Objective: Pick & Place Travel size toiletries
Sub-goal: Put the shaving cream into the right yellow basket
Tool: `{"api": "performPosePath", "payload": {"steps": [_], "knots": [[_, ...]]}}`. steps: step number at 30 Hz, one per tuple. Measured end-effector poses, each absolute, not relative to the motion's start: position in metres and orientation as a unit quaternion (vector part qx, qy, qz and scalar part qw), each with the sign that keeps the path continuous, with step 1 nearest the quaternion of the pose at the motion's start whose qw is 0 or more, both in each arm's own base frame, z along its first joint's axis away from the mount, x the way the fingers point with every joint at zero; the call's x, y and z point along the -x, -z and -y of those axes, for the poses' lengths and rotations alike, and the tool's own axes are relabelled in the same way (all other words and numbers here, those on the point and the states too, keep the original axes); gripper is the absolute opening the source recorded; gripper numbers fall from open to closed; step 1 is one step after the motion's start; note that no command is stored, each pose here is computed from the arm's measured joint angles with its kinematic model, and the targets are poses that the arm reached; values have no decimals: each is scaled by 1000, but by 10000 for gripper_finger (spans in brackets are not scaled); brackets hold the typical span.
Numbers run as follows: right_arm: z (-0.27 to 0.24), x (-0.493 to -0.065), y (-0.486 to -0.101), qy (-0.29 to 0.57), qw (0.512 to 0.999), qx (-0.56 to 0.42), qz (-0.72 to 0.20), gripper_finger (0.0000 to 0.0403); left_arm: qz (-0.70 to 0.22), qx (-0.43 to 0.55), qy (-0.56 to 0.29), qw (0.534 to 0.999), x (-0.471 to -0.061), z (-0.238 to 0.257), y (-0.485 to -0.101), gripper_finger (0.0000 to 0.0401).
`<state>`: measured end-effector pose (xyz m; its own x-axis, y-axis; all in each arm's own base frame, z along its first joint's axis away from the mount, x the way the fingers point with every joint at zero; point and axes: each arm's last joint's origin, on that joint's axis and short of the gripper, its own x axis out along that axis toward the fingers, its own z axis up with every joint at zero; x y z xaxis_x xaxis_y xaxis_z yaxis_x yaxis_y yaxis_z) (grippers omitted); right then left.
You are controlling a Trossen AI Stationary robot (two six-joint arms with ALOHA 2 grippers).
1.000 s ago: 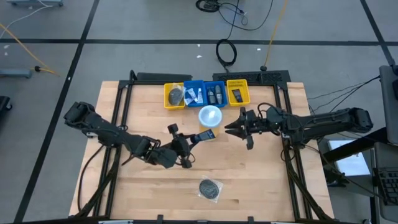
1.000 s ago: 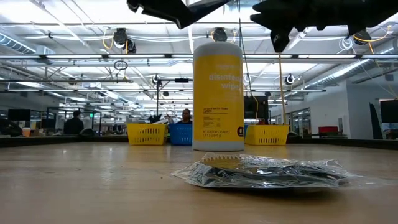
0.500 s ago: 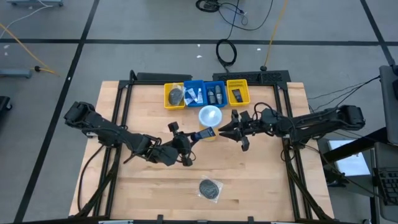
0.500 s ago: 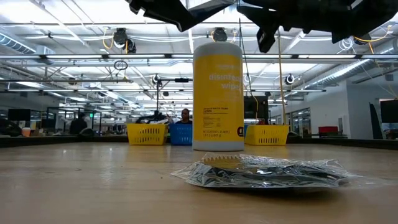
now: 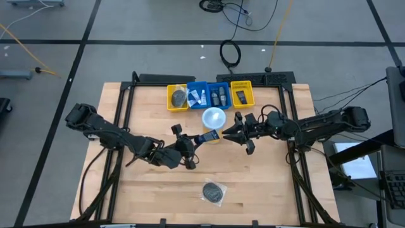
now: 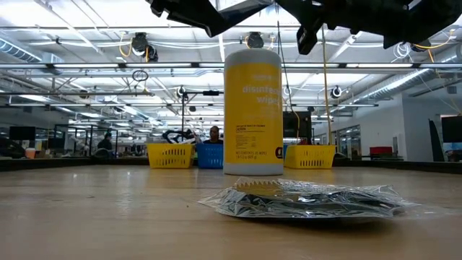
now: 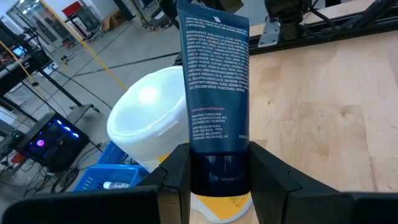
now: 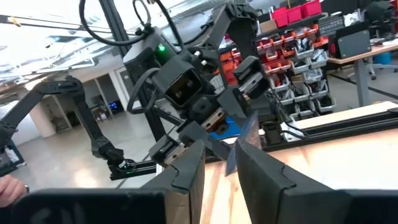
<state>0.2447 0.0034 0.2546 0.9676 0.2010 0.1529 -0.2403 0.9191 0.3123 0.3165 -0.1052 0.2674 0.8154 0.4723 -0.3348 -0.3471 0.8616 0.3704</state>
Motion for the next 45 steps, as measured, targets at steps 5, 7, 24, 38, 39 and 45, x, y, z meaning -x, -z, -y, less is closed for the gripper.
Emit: {"api": "performPosePath", "payload": {"steps": [5, 7, 24, 38, 39, 45], "knots": [[-5, -250, -251, -114, 978, -165, 50, 87, -212, -147, -218, 941, -317, 105, -267, 106], [-5, -256, -246, -111, 979, -166, 37, 87, -212, -147, -218, 941, -317, 105, -267, 106], [-6, -274, -251, -142, 977, -154, 36, 69, -219, -154, -215, 939, -316, 105, -267, 106], [-6, -274, -250, -133, 982, -129, 36, 1, -217, -151, -216, 940, -316, 105, -267, 120], [-6, -274, -250, -133, 982, -129, 36, 1, -216, -149, -217, 940, -316, 105, -267, 131], [-6, -274, -250, -135, 982, -123, 37, 1, -215, -147, -218, 940, -316, 105, -267, 186]]}}
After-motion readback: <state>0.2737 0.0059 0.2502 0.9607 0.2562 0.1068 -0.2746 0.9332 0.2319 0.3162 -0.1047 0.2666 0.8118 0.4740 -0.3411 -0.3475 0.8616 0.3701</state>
